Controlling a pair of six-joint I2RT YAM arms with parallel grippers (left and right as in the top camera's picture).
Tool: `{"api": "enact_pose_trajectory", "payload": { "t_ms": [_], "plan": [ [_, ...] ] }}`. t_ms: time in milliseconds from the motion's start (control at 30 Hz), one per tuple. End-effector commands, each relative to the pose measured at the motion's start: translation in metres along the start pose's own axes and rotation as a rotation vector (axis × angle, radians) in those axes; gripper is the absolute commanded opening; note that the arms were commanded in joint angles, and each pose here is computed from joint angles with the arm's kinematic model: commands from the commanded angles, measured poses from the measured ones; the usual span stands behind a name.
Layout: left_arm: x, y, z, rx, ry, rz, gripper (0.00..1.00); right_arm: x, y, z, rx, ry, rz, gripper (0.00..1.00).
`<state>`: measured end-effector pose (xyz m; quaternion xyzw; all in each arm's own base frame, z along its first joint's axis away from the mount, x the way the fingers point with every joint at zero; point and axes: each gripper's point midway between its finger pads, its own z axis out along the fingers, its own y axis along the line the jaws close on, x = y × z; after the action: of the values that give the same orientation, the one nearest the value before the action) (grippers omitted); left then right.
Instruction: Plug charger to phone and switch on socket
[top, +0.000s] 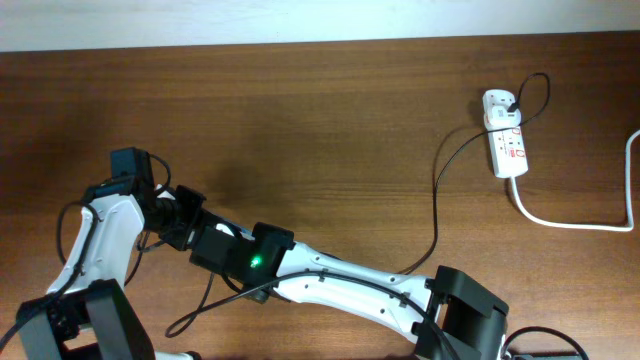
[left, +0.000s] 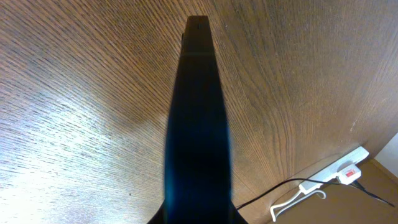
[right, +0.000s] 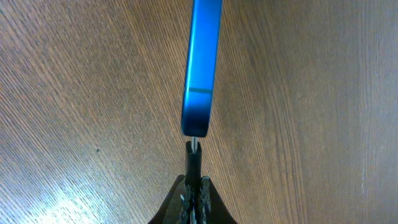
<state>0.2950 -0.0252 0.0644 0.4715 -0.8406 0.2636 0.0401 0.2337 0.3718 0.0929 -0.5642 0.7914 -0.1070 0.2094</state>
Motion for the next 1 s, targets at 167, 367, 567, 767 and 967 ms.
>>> {"api": "enact_pose_trajectory", "payload": {
  "t_ms": [167, 367, 567, 767, 967],
  "plan": [
    [0.0006, -0.0076, -0.0029, 0.017, 0.005, 0.001, 0.00, -0.0066, 0.0011, -0.0015, -0.004, -0.016, 0.010, 0.04],
    [0.0006, -0.0076, -0.0029, 0.017, 0.005, 0.001, 0.00, -0.0009, 0.0020, -0.0015, -0.007, 0.007, 0.001, 0.04],
    [0.0006, -0.0076, -0.0029, 0.017, 0.005, 0.001, 0.00, -0.0001, 0.0019, -0.0015, -0.007, 0.009, 0.000, 0.04],
    [0.0011, -0.0069, -0.0030, 0.015, 0.007, -0.001, 0.00, -0.0057, 0.0015, -0.0007, -0.005, -0.012, 0.008, 0.04],
    [0.0017, -0.0062, -0.0029, 0.012, 0.009, -0.003, 0.00, -0.0049, 0.0016, 0.0006, -0.005, -0.008, 0.008, 0.04]
  ]
}}
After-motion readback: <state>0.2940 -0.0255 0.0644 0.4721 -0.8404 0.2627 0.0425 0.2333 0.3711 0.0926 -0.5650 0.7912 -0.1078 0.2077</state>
